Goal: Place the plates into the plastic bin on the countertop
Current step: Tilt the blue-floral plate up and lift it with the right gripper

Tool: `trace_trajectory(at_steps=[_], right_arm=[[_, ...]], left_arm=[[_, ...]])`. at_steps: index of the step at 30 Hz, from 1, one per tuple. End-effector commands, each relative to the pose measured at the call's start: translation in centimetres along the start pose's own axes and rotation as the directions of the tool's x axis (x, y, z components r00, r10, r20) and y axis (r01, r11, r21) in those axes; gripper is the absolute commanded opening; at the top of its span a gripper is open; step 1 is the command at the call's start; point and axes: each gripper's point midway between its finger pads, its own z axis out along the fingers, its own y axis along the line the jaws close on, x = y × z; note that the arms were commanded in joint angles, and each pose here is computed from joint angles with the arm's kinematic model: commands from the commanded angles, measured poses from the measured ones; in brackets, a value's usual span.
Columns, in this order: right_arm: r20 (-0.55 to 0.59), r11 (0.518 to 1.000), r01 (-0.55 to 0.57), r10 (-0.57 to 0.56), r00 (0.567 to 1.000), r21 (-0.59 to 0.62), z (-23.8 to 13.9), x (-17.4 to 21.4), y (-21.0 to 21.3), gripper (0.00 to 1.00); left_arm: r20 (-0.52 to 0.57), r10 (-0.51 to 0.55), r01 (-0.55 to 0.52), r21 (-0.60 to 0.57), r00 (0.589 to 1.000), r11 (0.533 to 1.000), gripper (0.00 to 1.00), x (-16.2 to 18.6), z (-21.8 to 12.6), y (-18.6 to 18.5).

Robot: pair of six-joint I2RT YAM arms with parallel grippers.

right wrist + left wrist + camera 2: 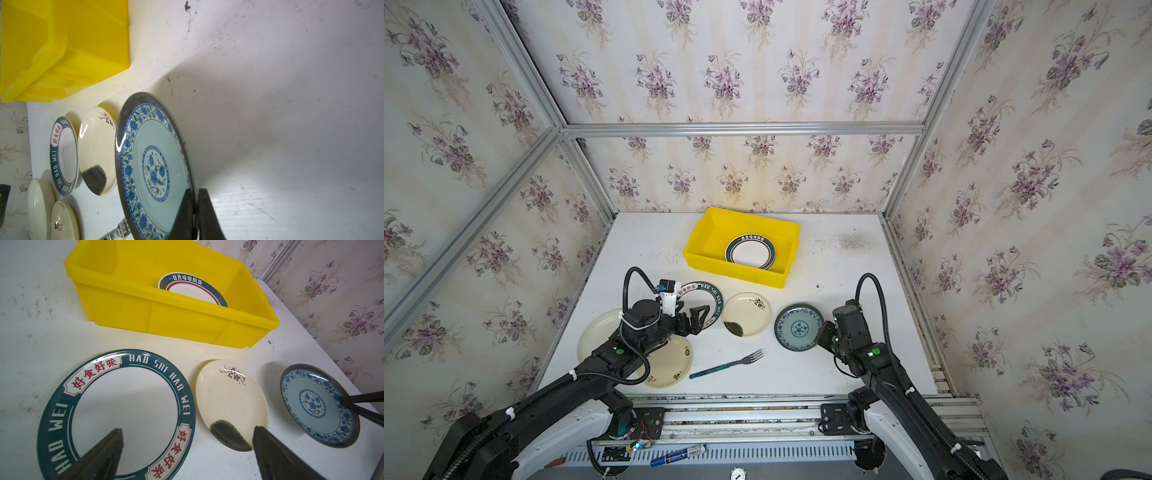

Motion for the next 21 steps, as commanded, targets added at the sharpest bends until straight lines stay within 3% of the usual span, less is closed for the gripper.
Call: trace_trajectory(at_steps=[1,12,21], right_arm=[[0.036,1.0,0.025,-0.024,0.999,-0.013,-0.6,-1.3,1.0,0.0],[0.099,0.997,0.073,-0.072,0.992,-0.012,-2.8,-3.6,2.6,0.0],[0.145,0.986,0.087,-0.066,0.987,-0.141,-4.1,-6.5,7.3,0.0]], left_arm=[[0.021,0.003,-0.003,0.006,1.0,1.0,1.0,-0.7,-0.1,-0.2],[0.02,0.003,-0.003,-0.005,1.0,1.0,1.0,-0.8,-0.1,-0.1],[0.019,0.003,-0.003,-0.006,1.0,1.0,1.0,-0.8,-0.1,-0.1]])
